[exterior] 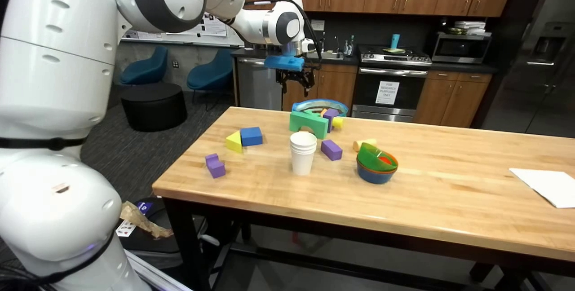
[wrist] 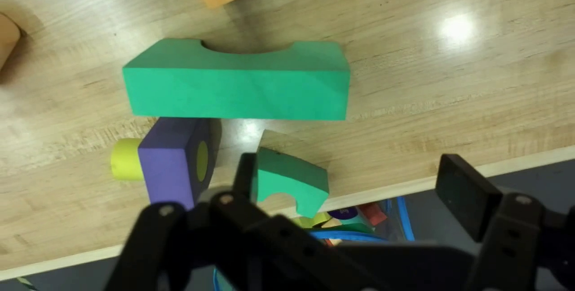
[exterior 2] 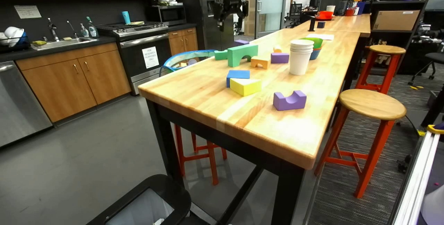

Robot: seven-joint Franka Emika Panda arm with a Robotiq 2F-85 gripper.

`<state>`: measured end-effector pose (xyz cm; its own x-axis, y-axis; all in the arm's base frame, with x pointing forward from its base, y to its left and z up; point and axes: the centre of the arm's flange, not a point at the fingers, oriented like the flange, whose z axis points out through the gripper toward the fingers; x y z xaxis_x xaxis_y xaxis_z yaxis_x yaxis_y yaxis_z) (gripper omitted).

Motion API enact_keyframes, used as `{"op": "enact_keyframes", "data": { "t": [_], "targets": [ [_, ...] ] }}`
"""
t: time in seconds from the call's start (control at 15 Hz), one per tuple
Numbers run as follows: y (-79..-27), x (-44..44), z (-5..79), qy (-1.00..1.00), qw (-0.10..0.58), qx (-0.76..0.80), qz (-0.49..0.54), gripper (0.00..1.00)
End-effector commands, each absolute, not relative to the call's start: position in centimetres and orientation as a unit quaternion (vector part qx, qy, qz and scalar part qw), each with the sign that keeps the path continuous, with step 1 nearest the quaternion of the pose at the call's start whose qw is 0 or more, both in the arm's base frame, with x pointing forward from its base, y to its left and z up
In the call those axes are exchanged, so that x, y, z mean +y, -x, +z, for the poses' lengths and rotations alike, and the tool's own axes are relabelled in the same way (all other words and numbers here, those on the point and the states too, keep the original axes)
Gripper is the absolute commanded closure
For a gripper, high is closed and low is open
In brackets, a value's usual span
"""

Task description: Move the green block at the front of the table backwards.

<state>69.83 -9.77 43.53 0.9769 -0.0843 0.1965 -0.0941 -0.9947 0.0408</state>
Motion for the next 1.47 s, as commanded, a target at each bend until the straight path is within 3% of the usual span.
{"op": "enact_keyframes", "data": {
  "t": [0.0,0.67,1.4],
  "targets": [
    [-65.3,-8.3,46.6,-0.992,0.025,-0.053,0.11,0.0],
    [-55.7,-7.0,52.1,-0.991,0.029,-0.058,0.12,0.0],
    [-46.4,-6.1,50.7,-0.992,0.005,-0.041,0.119,0.0]
  ]
}}
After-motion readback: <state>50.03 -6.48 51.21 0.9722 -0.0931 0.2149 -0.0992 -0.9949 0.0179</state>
